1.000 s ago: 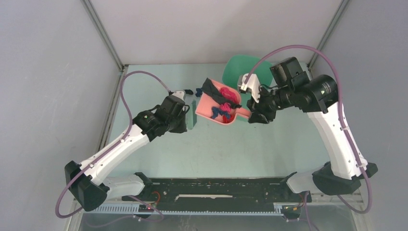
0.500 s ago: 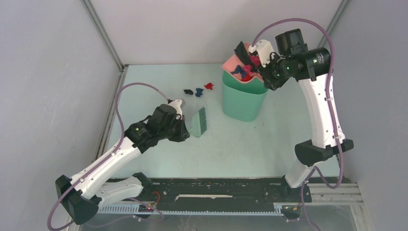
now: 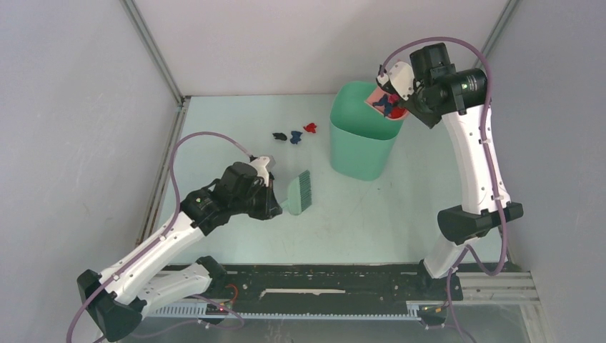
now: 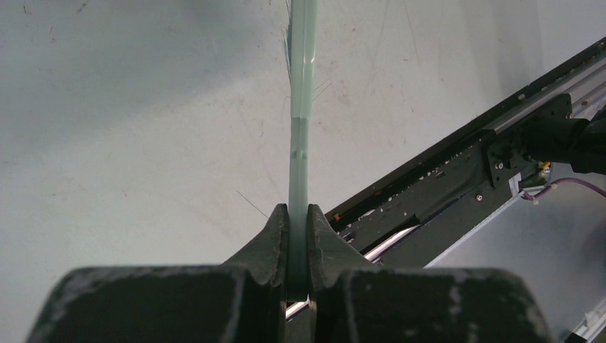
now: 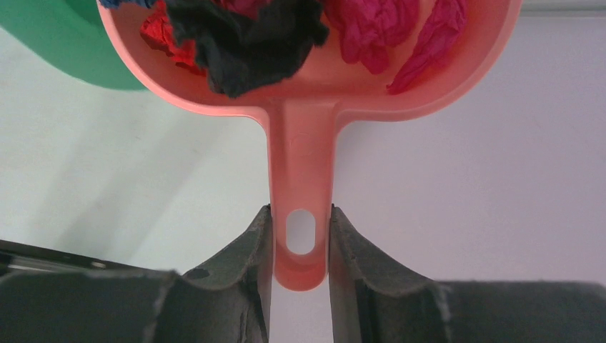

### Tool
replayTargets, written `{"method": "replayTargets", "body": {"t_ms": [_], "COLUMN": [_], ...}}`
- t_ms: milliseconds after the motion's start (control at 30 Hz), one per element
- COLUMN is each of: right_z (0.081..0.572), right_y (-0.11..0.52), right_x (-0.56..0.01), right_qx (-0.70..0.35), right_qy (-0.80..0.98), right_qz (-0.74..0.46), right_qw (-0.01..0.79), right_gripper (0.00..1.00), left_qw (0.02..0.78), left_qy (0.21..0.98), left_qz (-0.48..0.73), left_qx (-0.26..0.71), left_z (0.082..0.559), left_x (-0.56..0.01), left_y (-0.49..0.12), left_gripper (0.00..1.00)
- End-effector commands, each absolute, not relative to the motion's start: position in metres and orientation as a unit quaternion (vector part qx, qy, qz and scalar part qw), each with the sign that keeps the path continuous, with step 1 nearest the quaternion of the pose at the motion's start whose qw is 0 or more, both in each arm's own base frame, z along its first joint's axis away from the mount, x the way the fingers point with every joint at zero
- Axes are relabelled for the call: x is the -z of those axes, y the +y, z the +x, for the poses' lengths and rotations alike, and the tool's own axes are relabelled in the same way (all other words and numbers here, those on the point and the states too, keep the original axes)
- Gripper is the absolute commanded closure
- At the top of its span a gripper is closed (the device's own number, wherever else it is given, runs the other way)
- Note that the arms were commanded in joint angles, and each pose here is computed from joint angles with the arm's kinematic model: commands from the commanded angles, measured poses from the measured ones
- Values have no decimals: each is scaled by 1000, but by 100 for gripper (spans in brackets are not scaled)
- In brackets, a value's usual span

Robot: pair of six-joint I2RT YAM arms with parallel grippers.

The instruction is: Sweep away the paper scraps from the table

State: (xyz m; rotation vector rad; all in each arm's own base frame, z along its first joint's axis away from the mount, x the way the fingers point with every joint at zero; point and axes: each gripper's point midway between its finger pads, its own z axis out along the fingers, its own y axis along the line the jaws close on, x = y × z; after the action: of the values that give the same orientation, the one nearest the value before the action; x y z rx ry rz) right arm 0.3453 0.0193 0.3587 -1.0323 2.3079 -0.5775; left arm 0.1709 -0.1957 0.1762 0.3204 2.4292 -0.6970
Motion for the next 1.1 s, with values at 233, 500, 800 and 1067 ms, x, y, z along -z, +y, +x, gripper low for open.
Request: {"method": "replayTargets", "body": {"t_ms": [233, 500, 800, 1067], "right_z": [380, 400, 411, 405], "right_y": [-17, -15, -12, -14], "right_x": [-413, -428, -437, -435], "right_qx": [424, 511, 577, 554], "right_qy": [743, 657, 587, 606], "right_qz": [-465, -517, -530, -525], "right_qw": [228, 197, 204, 221], "right_gripper": [100, 100, 100, 100], "left_qw": [306, 313, 299, 302], "left_qy": [897, 896, 900, 902], "left_qz": [144, 148, 168, 164], "left_qx": [284, 279, 271, 263], "left_z": [164, 163, 161, 166], "left_x": [-189, -186, -181, -183], "left_y": [-196, -193, -193, -193], "left_gripper": [100, 100, 100, 100]}}
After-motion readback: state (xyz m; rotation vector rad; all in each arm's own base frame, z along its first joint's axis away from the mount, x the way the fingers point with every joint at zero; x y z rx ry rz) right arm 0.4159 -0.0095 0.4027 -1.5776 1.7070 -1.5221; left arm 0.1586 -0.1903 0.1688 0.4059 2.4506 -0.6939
